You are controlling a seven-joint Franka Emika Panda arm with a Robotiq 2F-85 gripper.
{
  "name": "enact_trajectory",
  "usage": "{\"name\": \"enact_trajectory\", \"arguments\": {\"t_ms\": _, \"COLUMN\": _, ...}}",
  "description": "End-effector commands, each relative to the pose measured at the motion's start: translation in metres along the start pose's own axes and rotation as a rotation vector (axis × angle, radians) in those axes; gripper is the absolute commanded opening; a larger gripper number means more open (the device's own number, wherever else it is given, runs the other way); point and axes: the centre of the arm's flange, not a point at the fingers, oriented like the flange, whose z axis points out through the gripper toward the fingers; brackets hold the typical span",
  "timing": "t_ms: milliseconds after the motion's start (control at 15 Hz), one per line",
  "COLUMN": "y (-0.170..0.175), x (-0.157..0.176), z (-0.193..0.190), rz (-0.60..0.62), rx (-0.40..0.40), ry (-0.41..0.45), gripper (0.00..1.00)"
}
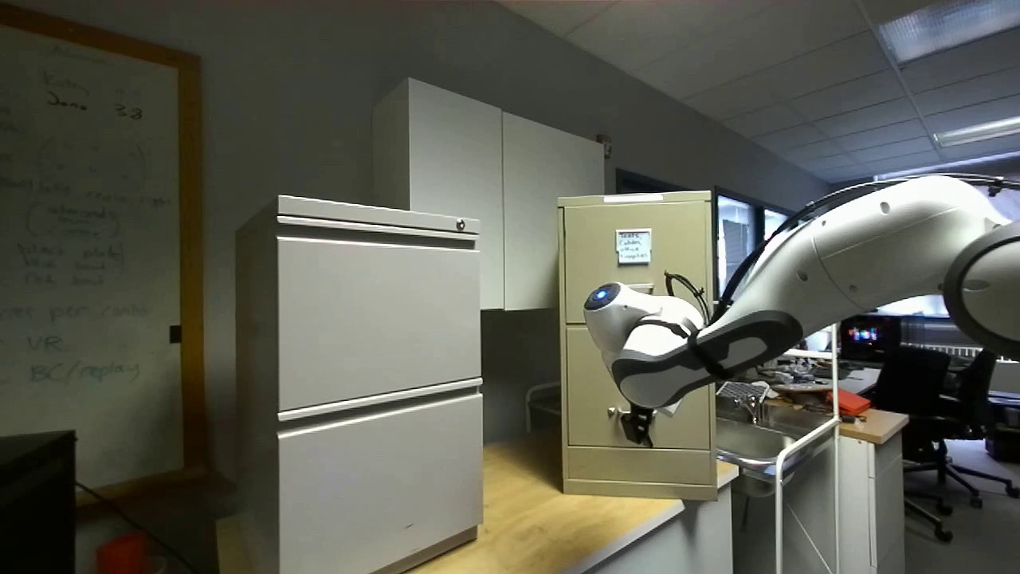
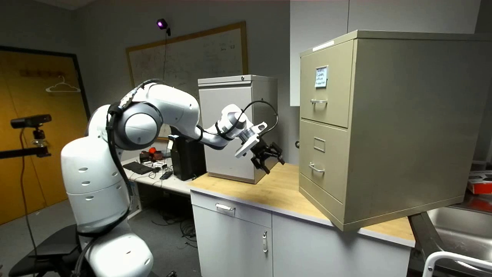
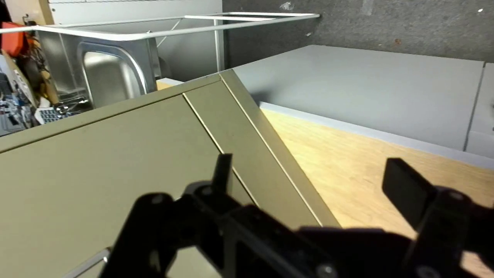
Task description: Open the bottom drawer of the beige file cabinet
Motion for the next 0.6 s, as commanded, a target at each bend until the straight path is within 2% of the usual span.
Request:
{"name": "enact_trajectory", "arguments": {"t_ms": 0, "y": 0.022, "x": 0.033, "z": 0.001, "rz": 0.037, "rx": -0.069, "ry": 0.02, "gripper": 1.0}}
{"name": "enact_trajectory", "arguments": {"t_ms": 267, "y": 0.038, "x": 0.054, "z": -0.008, "rz": 0.047, "rx": -0.129, "ry": 0.049, "gripper": 1.0}}
{"name": "enact_trajectory", "arguments": {"t_ms": 533, "y": 0.044, "x": 0.067, "z": 0.002, "rz": 0.042, "rx": -0.16, "ry": 0.054, "gripper": 1.0}}
